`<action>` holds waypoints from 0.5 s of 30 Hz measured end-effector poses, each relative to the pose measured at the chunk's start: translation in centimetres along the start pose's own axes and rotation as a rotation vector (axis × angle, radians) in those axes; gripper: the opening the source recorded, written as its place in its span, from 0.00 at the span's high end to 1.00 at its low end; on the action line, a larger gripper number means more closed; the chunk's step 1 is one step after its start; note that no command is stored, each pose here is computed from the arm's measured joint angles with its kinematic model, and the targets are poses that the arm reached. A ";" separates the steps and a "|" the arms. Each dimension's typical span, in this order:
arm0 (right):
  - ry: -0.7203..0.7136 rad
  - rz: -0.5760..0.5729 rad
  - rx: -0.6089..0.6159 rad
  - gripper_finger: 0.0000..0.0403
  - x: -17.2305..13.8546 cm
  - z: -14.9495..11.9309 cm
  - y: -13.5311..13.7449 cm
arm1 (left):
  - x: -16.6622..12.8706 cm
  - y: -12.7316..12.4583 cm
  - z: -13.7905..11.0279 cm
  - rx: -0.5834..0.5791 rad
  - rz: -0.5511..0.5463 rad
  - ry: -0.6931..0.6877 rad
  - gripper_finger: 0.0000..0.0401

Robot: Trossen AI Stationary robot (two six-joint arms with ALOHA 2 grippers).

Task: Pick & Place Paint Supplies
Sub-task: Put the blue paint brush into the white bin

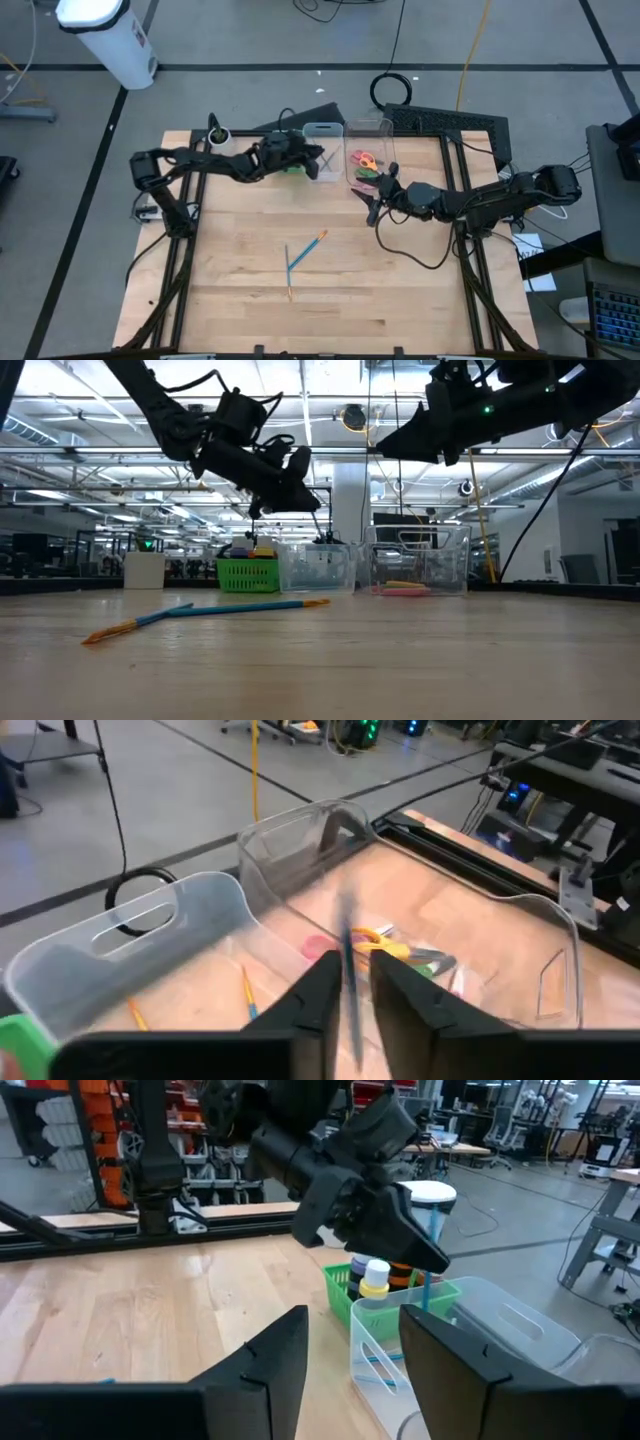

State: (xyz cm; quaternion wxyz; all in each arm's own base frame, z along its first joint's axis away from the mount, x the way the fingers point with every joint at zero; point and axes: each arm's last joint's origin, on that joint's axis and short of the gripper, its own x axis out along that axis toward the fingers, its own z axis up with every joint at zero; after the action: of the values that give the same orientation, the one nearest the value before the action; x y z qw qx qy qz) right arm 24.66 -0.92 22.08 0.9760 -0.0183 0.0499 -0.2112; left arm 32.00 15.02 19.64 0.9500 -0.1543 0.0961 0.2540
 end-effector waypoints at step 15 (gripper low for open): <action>0.005 0.080 -0.003 0.62 0.0 -0.1 0.2 | 0.3 -2.3 2.4 0.019 -0.036 0.033 0.40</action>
State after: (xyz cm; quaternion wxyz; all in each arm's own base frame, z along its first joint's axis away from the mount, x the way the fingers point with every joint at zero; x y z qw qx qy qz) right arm 24.74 -0.69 22.01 0.9835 -0.0170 0.0534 -0.1722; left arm 33.67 14.01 22.36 0.9541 -0.1513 0.1115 0.2334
